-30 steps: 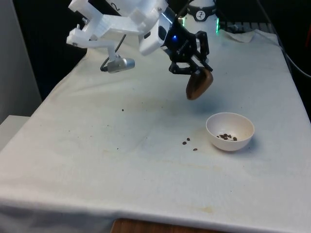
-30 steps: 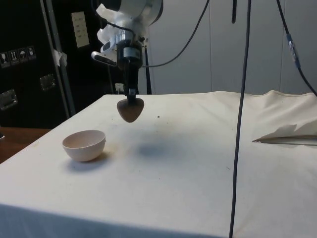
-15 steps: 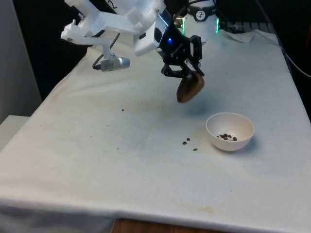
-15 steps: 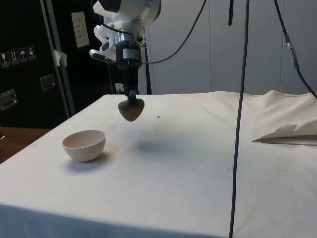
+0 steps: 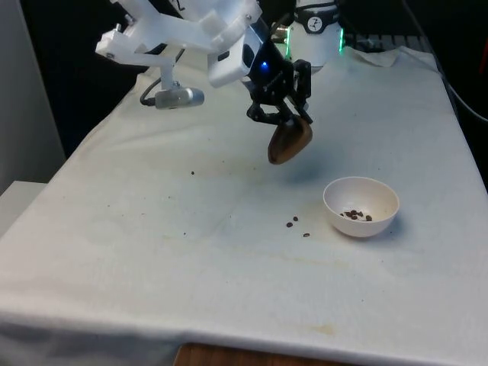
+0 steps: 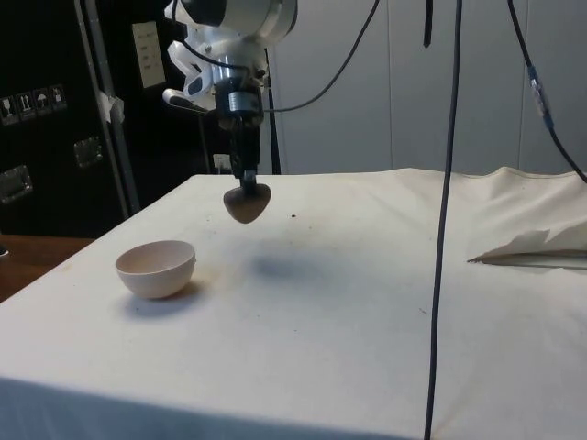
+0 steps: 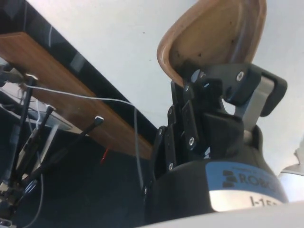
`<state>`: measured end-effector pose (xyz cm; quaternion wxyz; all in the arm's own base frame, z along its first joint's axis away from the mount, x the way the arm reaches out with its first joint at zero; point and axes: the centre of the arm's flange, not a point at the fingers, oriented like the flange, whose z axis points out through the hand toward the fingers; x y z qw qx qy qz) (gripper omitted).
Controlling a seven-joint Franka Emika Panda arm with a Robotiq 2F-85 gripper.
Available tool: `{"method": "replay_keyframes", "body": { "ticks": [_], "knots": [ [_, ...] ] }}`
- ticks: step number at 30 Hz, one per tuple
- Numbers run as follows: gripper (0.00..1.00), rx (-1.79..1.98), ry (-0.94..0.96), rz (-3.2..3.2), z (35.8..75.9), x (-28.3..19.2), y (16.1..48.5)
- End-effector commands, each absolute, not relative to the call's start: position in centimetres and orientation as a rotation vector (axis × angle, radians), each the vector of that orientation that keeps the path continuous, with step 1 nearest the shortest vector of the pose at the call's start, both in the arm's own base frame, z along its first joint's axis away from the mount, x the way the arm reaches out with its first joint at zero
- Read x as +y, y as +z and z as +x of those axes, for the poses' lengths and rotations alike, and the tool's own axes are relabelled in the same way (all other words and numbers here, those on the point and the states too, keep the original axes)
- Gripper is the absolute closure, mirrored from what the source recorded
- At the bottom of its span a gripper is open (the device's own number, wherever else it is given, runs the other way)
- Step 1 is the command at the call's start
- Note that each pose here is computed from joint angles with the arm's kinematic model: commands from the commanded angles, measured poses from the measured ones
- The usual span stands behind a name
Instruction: Pour the coffee beans from the cup into the bowl.
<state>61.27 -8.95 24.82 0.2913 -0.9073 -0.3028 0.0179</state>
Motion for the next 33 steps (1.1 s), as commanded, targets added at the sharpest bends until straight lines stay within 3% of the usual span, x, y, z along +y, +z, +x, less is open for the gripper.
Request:
{"method": "replay_keyframes", "body": {
  "ticks": [1, 33],
  "knots": [
    [0.97, -0.815, 0.051, -2.422, 61.3, -8.9, 24.8],
    [0.97, -0.998, 0.107, -2.531, 60.5, -9.4, 25.8]
  ]
}}
